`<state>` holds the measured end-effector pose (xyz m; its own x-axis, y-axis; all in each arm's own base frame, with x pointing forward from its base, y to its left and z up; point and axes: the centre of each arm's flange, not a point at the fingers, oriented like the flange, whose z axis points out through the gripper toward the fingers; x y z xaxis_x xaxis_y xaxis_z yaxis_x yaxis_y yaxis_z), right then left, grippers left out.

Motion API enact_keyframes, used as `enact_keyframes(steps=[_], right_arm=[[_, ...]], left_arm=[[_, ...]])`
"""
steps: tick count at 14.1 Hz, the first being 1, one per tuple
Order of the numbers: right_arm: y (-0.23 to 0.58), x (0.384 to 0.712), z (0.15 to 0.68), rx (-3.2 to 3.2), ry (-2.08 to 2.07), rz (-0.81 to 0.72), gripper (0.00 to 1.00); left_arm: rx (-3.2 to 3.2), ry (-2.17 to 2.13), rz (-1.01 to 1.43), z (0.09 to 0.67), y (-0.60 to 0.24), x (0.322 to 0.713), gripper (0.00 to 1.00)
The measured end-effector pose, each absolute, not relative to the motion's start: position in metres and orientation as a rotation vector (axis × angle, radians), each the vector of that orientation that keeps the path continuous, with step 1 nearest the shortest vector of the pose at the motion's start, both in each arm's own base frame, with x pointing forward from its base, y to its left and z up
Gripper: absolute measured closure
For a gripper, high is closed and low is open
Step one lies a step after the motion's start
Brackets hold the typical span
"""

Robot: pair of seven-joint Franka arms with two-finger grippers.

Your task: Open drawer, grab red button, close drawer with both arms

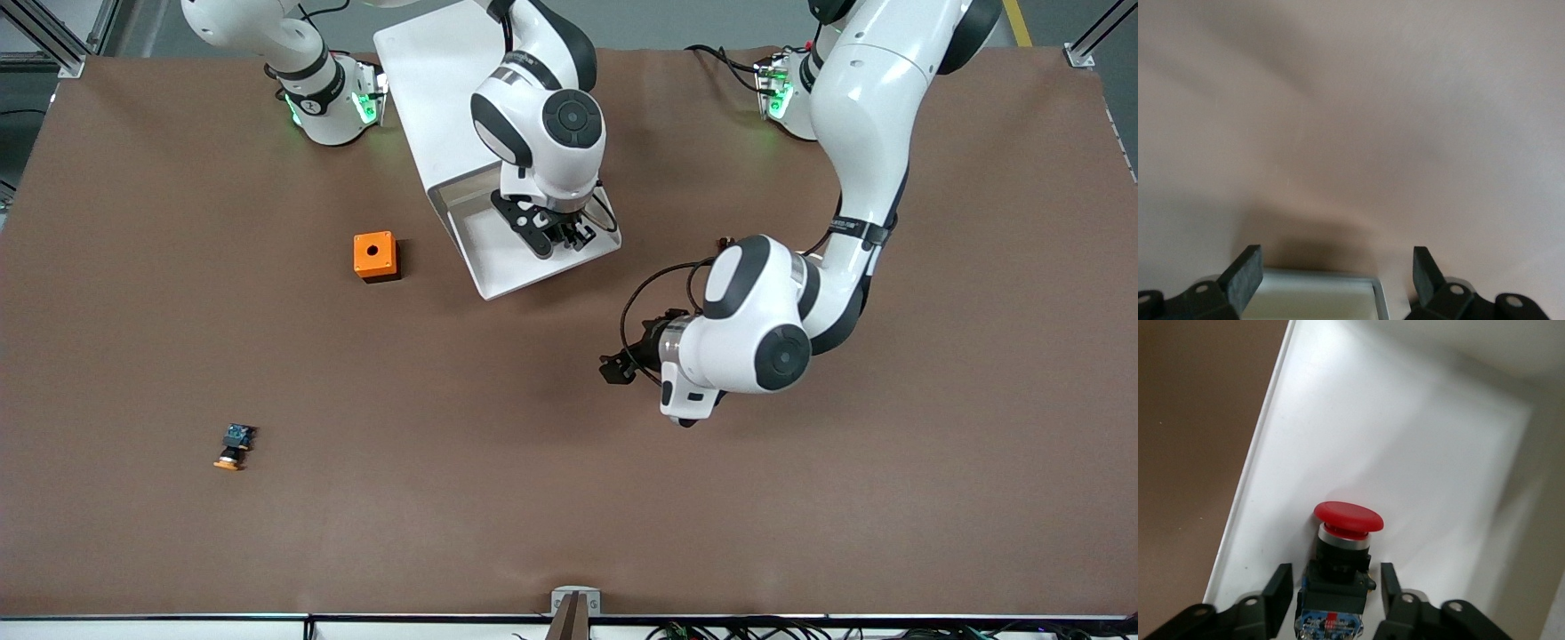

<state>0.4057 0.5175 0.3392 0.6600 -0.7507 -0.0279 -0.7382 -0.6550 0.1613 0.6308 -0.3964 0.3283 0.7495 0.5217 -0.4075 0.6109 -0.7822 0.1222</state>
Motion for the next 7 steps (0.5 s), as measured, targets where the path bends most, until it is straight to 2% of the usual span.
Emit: enact_keyframes(steps=[1,5,7], right_arm=[[0.517,0.406,0.339,2.736,-1.235,-0.138,0.56],[0.513,0.414,0.343,2.737,-1.251,-0.132,0.55],[0.498,0.438,0.360,2.742,-1.231,-0.142,0.55]], left_arm=[[2.749,0.856,-0.448,0.328,-0.404,0.628,0.01],[2.862,0.750,-0.261,0.329,-0.426,0.620,0.00],[2.910,0.696,-0.166,0.330,-0.434,0.617,0.00]])
